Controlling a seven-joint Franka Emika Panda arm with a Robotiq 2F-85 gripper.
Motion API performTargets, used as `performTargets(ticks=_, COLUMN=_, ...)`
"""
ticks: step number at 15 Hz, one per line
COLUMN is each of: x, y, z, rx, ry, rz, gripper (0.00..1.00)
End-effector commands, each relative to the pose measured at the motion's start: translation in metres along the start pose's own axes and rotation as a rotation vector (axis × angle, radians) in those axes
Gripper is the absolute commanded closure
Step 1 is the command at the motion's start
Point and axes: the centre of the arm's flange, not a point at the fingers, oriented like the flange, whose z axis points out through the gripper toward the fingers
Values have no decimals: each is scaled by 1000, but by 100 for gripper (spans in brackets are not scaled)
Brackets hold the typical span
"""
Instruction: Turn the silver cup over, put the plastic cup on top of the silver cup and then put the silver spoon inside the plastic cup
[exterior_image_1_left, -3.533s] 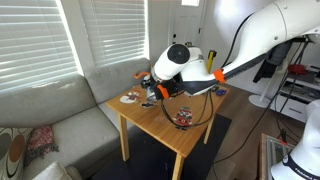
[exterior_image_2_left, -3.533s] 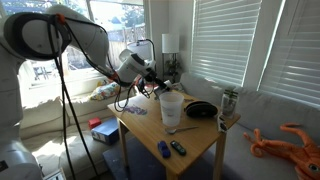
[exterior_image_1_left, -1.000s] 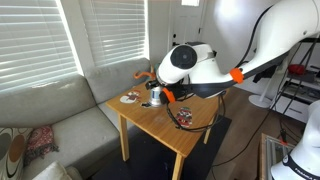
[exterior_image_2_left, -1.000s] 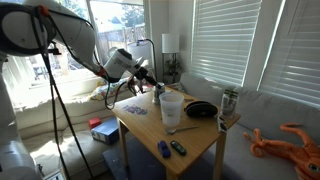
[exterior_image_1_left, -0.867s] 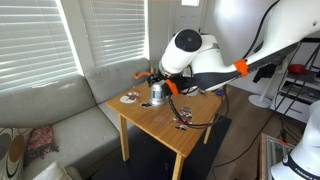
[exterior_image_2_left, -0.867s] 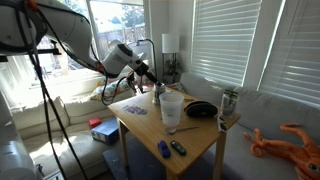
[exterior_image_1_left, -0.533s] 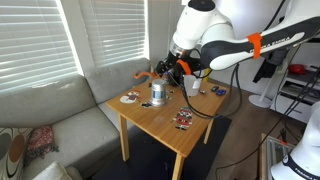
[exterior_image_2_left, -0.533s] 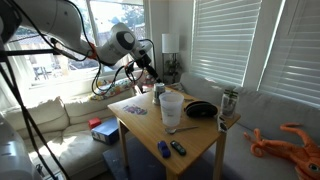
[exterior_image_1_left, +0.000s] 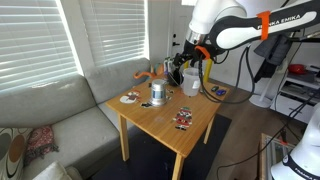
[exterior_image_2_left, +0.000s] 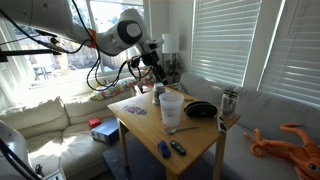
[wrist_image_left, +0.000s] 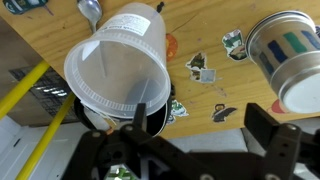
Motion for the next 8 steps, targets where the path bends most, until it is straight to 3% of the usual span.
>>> performTargets(ticks=1, x=-1, y=0, z=0, rx=0, ry=-2, rz=-2, gripper=0)
performTargets(ticks=4, x=-4, y=-4, z=-7, rx=-5, ry=-9, rz=-23, gripper=0)
performTargets(ticks=8, x=16, y=24, z=-25, rx=9, ry=-19, rz=-8, gripper=0)
